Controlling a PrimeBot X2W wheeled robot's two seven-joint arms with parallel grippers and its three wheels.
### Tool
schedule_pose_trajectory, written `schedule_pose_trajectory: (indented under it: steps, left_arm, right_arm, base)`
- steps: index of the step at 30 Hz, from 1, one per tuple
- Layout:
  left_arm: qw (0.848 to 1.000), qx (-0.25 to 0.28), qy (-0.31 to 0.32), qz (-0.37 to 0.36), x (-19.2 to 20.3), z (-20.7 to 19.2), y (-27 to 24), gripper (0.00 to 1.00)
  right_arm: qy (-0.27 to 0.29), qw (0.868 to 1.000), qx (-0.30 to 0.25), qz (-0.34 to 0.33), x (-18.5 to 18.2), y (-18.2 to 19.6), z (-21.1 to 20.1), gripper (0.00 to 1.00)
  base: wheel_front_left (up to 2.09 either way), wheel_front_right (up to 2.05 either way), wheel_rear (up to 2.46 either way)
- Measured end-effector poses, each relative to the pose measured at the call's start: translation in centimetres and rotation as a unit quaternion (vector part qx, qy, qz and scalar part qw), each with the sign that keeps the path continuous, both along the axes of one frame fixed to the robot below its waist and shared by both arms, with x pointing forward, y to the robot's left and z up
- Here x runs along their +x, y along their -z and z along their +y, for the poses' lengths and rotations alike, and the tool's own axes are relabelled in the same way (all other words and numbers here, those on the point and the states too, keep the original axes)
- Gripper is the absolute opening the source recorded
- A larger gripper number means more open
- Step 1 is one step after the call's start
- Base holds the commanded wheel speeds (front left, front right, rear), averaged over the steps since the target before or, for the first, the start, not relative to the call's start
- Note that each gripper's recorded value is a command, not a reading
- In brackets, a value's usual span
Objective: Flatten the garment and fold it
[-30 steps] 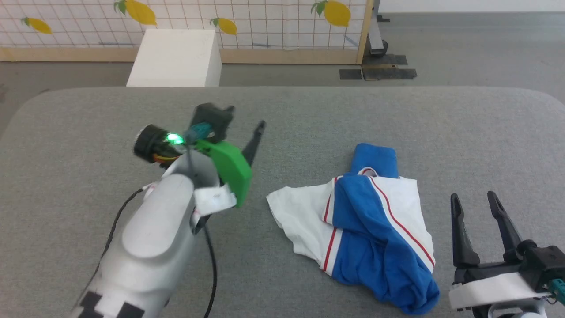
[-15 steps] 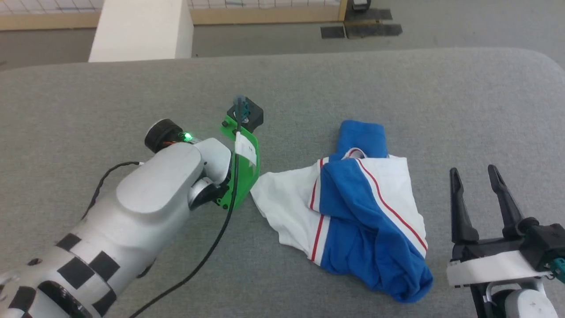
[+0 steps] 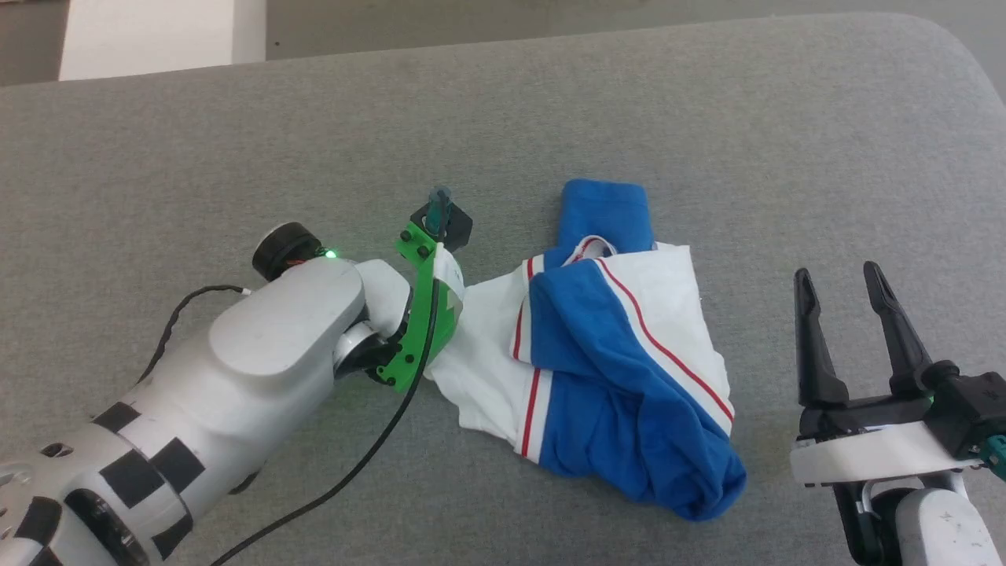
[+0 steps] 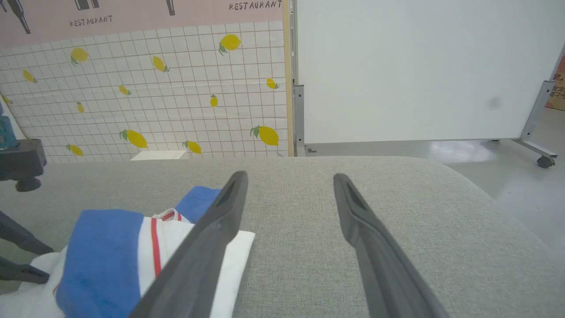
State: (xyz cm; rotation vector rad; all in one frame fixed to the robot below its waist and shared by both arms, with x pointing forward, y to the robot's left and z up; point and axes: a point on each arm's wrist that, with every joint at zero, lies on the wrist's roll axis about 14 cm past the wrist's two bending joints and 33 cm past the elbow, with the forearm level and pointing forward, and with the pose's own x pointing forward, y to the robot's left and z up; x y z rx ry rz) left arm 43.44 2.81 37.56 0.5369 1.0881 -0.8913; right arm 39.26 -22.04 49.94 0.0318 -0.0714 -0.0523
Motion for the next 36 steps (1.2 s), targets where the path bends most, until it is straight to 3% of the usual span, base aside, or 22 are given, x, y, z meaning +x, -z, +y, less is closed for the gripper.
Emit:
schedule_pose_trajectory:
  steps: [5, 9, 12, 22, 30, 32, 36]
  left_arm:
    - [0.999, -0.034, 0.014, -0.015, -0.4, -0.9, -0.8, 0.00]
    - [0.988, -0.137, -0.024, -0.060, 0.7, -1.2, -4.0, 0.00]
    - [0.980, -0.162, -0.056, -0.102, 1.5, 1.5, -6.2, 0.00]
    - [0.952, -0.108, -0.264, -0.109, -2.3, 16.4, -4.2, 0.00]
    - [0.928, -0.062, -0.356, -0.095, -5.8, 22.2, -1.3, 0.00]
    - [0.921, -0.082, -0.362, -0.115, -5.3, 21.8, -2.0, 1.00]
    - [0.900, -0.130, -0.364, -0.200, -3.4, 21.1, -4.6, 1.00]
  right_arm:
    - [0.007, 1.000, -0.001, 0.000, -0.3, -0.1, -0.5, 1.00]
    - [0.002, 1.000, 0.002, -0.006, -0.8, -0.5, -0.1, 1.00]
    - [-0.003, 1.000, 0.005, -0.007, -1.5, -0.6, 0.3, 1.00]
    - [-0.048, 0.998, 0.008, -0.025, -0.6, -1.6, 3.2, 1.00]
    - [-0.072, 0.997, 0.007, -0.024, 0.1, -1.5, 4.8, 1.00]
    - [-0.073, 0.997, 0.004, -0.023, 0.1, -1.5, 4.9, 1.00]
    - [-0.078, 0.996, -0.012, -0.031, 0.1, -2.1, 5.2, 1.00]
  base:
    - [0.00, 0.00, 0.00]
    - [0.00, 0.00, 0.00]
    - [0.00, 0.00, 0.00]
    - [0.00, 0.00, 0.00]
    - [0.00, 0.00, 0.00]
    - [0.00, 0.00, 0.00]
    - [0.00, 0.00, 0.00]
